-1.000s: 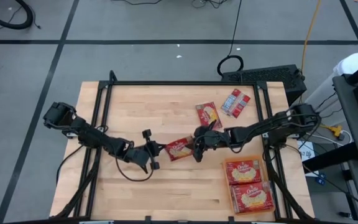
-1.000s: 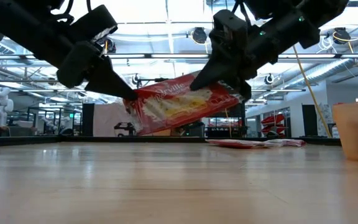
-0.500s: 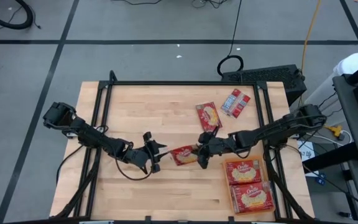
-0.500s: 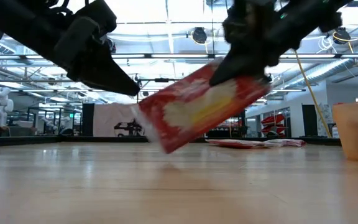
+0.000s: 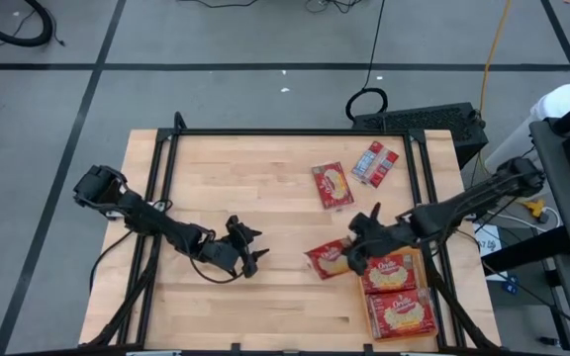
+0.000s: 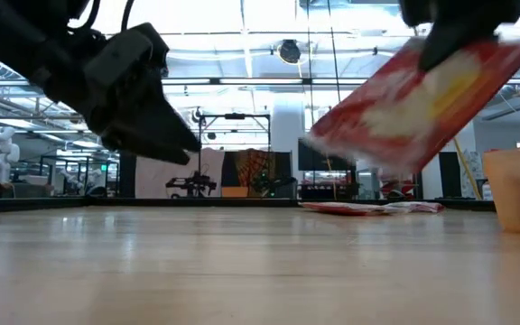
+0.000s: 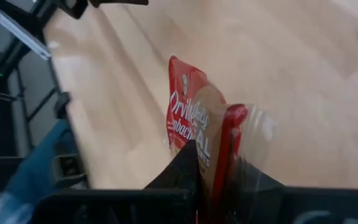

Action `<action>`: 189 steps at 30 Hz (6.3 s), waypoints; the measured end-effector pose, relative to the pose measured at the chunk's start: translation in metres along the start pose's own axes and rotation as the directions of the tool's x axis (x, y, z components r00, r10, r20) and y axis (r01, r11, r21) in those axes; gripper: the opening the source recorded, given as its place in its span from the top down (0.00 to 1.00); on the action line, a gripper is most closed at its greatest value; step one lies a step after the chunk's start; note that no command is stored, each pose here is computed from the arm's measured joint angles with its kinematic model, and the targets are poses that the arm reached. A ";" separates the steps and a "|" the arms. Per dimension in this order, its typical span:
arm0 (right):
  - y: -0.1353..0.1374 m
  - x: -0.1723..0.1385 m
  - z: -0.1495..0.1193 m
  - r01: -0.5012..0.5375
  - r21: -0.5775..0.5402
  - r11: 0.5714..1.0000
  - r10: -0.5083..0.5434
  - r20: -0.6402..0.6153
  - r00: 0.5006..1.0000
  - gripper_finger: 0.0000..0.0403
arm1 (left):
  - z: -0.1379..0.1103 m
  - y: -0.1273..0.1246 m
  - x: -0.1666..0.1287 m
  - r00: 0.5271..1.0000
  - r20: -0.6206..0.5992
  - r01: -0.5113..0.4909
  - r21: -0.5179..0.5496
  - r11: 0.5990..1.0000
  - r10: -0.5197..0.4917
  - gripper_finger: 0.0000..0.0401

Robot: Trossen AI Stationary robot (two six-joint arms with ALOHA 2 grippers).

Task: Sort popcorn bags into baskets
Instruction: Put the popcorn pack into the orange bin

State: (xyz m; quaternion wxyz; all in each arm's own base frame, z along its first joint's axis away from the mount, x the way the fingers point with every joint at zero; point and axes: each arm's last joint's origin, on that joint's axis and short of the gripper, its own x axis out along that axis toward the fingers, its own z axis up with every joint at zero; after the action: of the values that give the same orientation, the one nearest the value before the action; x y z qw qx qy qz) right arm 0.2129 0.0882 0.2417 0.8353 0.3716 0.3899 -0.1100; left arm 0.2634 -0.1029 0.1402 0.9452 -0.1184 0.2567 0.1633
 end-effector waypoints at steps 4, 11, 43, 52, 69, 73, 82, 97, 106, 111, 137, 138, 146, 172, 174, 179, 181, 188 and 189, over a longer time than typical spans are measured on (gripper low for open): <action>0.006 -0.022 -0.005 -0.011 0.055 0.998 0.015 -0.074 0.997 0.98 | -0.011 -0.002 0.004 0.999 -0.035 -0.007 0.003 1.000 0.007 0.30; 0.001 -0.069 -0.011 0.064 0.177 0.982 -0.025 -0.214 0.977 0.98 | -0.019 -0.005 0.007 0.998 -0.067 0.014 -0.015 1.000 -0.015 0.30; -0.019 -0.105 -0.054 0.303 0.247 0.920 -0.243 -0.245 0.939 0.96 | -0.027 -0.022 -0.007 0.994 -0.060 0.085 -0.016 0.996 -0.086 0.30; -0.010 -0.090 -0.060 0.320 0.230 0.919 -0.279 -0.195 0.940 0.96 | -0.027 -0.022 -0.007 0.994 -0.060 0.086 -0.010 0.996 -0.087 0.30; -0.003 -0.079 -0.066 0.365 0.327 0.872 -0.283 -0.272 0.920 0.67 | -0.027 -0.021 -0.006 0.995 -0.059 0.085 0.047 0.995 -0.082 0.30; -0.010 -0.080 -0.061 0.429 0.316 0.846 -0.355 -0.266 0.896 0.66 | -0.025 -0.019 -0.004 0.996 -0.056 0.075 0.041 0.996 -0.072 0.30; -0.026 -0.079 -0.047 0.576 0.280 0.768 -0.475 -0.353 0.806 0.65 | -0.020 -0.011 0.002 0.998 -0.050 0.042 0.020 0.999 -0.041 0.30; -0.034 -0.066 -0.011 0.549 0.224 0.805 -0.563 -0.002 0.826 0.65 | -0.009 0.005 0.015 0.999 -0.053 -0.002 0.008 1.000 0.003 0.30; -0.022 -0.005 0.040 0.460 0.101 0.882 -0.471 0.175 0.864 0.65 | -0.011 -0.007 0.009 0.998 -0.027 0.054 -0.071 0.996 -0.057 0.30; -0.037 0.037 0.073 0.450 0.037 0.892 -0.451 0.114 0.885 0.65 | -0.012 -0.011 0.006 0.998 -0.010 0.068 -0.073 0.995 -0.069 0.30; -0.080 0.151 0.114 0.251 0.128 0.960 -0.265 0.109 0.958 0.63 | -0.017 -0.015 0.002 0.997 -0.022 0.073 -0.065 0.995 -0.075 0.30; -0.071 0.154 0.116 0.184 0.104 0.977 -0.199 0.162 0.966 0.63 | -0.017 -0.015 0.002 0.997 -0.022 0.073 -0.060 0.995 -0.075 0.30; -0.039 0.127 0.133 0.114 -0.031 0.993 -0.091 0.417 0.905 0.63 | -0.019 -0.013 0.002 0.998 -0.041 0.053 -0.037 0.998 -0.055 0.30; -0.062 0.150 0.094 0.323 0.110 0.940 -0.336 0.137 0.932 0.62 | -0.027 0.035 0.035 0.953 -0.286 -0.081 0.087 0.993 0.103 0.30; -0.063 0.150 0.094 0.325 0.099 0.940 -0.337 0.136 0.932 0.61 | -0.028 0.035 0.038 0.954 -0.281 -0.083 0.089 0.993 0.105 0.30; -0.071 0.153 0.087 0.375 0.131 0.918 -0.389 0.112 0.914 0.54 | -0.030 0.035 0.039 0.952 -0.287 -0.083 0.090 0.993 0.106 0.30; -0.075 0.154 0.083 0.375 0.159 0.913 -0.394 0.106 0.913 0.50 | -0.030 0.034 0.038 0.952 -0.289 -0.076 0.091 0.993 0.099 0.30; -0.074 0.158 0.075 0.252 0.178 0.951 -0.278 0.141 0.950 0.42 | -0.031 0.034 0.038 0.953 -0.288 -0.073 0.090 0.993 0.096 0.30; -0.073 0.159 0.075 0.240 0.176 0.955 -0.266 0.143 0.953 0.42 | -0.031 0.034 0.038 0.953 -0.287 -0.073 0.090 0.993 0.096 0.30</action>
State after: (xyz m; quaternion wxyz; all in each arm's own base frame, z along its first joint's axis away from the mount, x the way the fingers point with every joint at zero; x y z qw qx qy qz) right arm 0.3277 0.0013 0.1180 0.8118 0.3728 0.3541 -0.2769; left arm 0.2684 -0.0717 0.0895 0.8932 -0.0927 0.4039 0.1743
